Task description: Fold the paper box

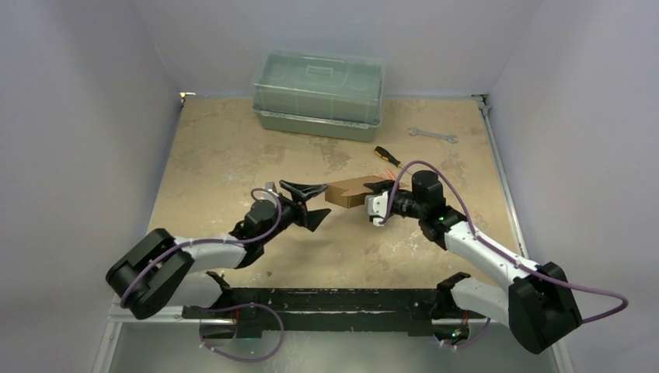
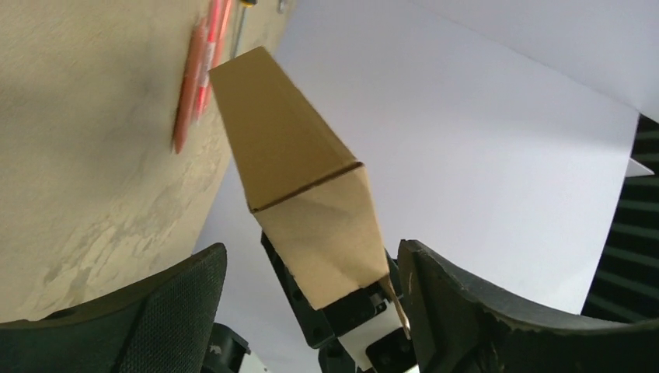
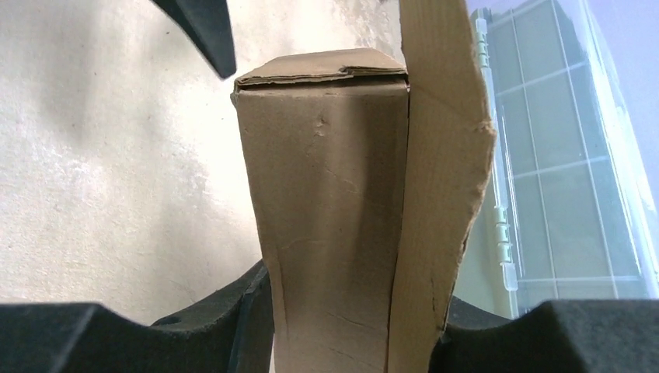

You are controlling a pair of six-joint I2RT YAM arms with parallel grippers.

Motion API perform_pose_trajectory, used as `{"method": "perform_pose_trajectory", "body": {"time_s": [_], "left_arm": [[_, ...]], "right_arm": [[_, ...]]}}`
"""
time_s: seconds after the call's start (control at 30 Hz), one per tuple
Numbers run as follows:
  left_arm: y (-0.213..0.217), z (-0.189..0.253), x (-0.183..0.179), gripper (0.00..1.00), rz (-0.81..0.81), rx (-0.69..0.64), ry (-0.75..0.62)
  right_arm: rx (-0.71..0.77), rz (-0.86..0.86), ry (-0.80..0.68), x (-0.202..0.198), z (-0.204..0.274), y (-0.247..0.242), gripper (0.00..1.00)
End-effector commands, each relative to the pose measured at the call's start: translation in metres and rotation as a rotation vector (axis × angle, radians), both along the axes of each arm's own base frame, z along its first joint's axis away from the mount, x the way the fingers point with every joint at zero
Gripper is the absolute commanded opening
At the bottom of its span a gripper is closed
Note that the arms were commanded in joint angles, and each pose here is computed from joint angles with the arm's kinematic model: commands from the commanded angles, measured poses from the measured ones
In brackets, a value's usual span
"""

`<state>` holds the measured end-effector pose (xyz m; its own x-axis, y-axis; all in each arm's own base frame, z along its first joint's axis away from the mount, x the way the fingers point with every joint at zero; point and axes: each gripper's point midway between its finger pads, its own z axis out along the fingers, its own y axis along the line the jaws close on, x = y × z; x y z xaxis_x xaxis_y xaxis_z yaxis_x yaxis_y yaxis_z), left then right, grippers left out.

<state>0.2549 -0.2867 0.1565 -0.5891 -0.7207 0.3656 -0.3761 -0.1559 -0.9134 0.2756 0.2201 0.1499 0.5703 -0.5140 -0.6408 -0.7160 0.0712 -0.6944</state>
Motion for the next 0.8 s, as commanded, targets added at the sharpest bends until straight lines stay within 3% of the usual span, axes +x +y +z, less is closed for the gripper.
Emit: {"method": "perform_pose_trajectory", "body": {"time_s": [0.0,0.13,0.23,0.4,0.63,0.77], "left_arm": [[0.023,0.015,0.002,0.82,0.022,0.132,-0.163],[0.049,0.035,-0.001,0.86,0.025,0.285,-0.356],[0.071,0.047,-0.003,0.93,0.052,0.470,-0.497],[0.103,0.050,-0.014,0.99,0.077,0.742,-0.625],[0.103,0.041,-0.035,0.99,-0.004,0.778,-0.700],[0.100,0.024,-0.040,0.98,-0.038,0.759,-0.661]], "right_arm": [[0.087,0.011,0.093,-0.005,0.023,0.007,0.49],[0.118,0.050,0.199,-0.019,0.023,0.012,0.50],[0.175,0.088,0.328,-0.031,0.029,0.019,0.50],[0.287,0.095,0.673,-0.047,0.038,0.033,0.51],[0.433,0.007,1.186,-0.056,0.034,0.047,0.55],[0.490,-0.073,1.328,-0.048,0.019,0.048,0.57]]}}
